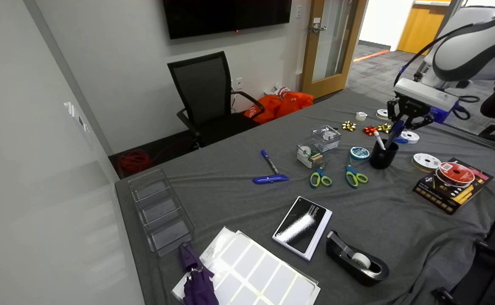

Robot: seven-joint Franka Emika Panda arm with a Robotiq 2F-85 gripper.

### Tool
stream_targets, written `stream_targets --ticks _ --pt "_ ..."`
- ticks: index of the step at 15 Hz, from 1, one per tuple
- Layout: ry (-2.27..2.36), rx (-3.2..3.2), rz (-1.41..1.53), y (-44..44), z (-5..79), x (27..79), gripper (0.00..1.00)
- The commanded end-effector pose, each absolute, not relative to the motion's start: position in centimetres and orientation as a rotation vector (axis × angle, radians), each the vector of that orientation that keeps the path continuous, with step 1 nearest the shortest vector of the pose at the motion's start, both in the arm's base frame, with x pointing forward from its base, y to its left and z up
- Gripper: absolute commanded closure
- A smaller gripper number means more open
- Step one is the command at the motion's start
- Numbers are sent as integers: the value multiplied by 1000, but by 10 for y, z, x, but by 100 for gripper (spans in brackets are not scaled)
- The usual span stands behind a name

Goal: Remove the markers from the black cup, put them inside the clear bowl on the right and move it to the front

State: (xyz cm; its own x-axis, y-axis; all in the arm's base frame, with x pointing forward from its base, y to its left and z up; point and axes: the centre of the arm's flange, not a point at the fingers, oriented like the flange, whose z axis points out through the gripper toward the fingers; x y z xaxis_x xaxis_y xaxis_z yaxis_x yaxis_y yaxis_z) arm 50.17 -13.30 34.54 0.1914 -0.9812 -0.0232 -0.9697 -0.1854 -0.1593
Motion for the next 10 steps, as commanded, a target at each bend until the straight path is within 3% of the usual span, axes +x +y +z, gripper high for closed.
stream_targets --ticks 1,10 --pt "1901 -2225 -59 -122 385 506 95" --pt "2021 -1945 -237 -92 369 600 95"
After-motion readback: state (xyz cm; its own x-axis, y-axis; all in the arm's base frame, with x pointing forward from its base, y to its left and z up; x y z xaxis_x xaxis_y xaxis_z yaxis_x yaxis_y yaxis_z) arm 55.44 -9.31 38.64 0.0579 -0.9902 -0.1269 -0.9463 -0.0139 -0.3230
